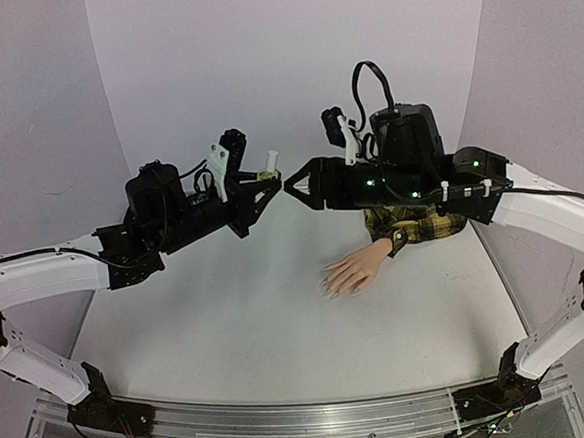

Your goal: Paint the nails

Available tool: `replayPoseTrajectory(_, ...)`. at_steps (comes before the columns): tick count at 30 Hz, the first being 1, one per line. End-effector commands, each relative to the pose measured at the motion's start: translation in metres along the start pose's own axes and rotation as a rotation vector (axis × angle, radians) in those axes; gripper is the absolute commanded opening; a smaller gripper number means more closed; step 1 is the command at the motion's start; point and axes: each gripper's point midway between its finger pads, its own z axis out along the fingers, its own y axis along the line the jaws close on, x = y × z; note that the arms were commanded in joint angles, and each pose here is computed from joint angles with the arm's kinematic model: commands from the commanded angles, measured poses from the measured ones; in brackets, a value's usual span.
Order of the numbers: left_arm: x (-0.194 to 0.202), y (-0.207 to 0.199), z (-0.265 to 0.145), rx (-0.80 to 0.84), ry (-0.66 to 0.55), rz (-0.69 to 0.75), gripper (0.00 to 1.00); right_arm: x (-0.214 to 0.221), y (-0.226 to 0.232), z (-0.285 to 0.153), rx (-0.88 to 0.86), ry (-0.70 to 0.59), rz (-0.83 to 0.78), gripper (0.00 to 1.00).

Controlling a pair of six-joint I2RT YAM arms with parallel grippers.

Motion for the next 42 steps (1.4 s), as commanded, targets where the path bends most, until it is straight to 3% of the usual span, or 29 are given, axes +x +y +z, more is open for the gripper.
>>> replayPoseTrajectory(1, -0.021, 0.007, 0.007, -0.085, -0.074, 0.038, 0.00, -0.042, 0.009, -0.005, 0.053, -0.160, 0.074, 0.59)
replayPoseTrajectory(5, -0.018, 0.001, 0.013, -0.102, -0.064, 0.037, 0.00, -0.042, 0.002, 0.007, 0.129, -0.160, 0.074, 0.46)
replayPoseTrajectory(10, -0.019, -0.001, 0.013, -0.102, -0.074, 0.023, 0.00, -0.045, 0.002, 0.021, 0.154, -0.160, 0.055, 0.42)
replayPoseTrajectory(17, -0.023, -0.002, 0.011, -0.099, -0.084, 0.019, 0.00, -0.042, 0.009, 0.036, 0.136, -0.132, 0.030, 0.24)
replayPoseTrajectory(26, -0.031, -0.002, 0.007, -0.097, -0.103, -0.013, 0.00, -0.034, 0.018, 0.041, 0.081, -0.087, -0.009, 0.12)
replayPoseTrajectory(30, -0.041, -0.008, 0.001, -0.059, -0.125, -0.040, 0.00, -0.029, 0.025, 0.042, 0.040, -0.066, -0.053, 0.01)
replayPoseTrajectory(33, -0.050, -0.030, -0.007, 0.078, -0.133, -0.063, 0.00, -0.024, 0.041, 0.037, -0.057, -0.036, -0.150, 0.00)
replayPoseTrajectory(36, -0.059, -0.067, -0.026, 0.319, -0.140, -0.089, 0.00, 0.001, 0.082, 0.019, -0.331, 0.041, -0.366, 0.00)
replayPoseTrajectory(39, -0.067, -0.111, -0.062, 0.700, -0.122, -0.149, 0.00, 0.039, 0.126, -0.023, -0.711, 0.154, -0.502, 0.00)
replayPoseTrajectory(42, -0.076, -0.142, -0.104, 1.082, -0.048, -0.213, 0.00, 0.061, 0.146, -0.055, -0.954, 0.248, -0.499, 0.00)
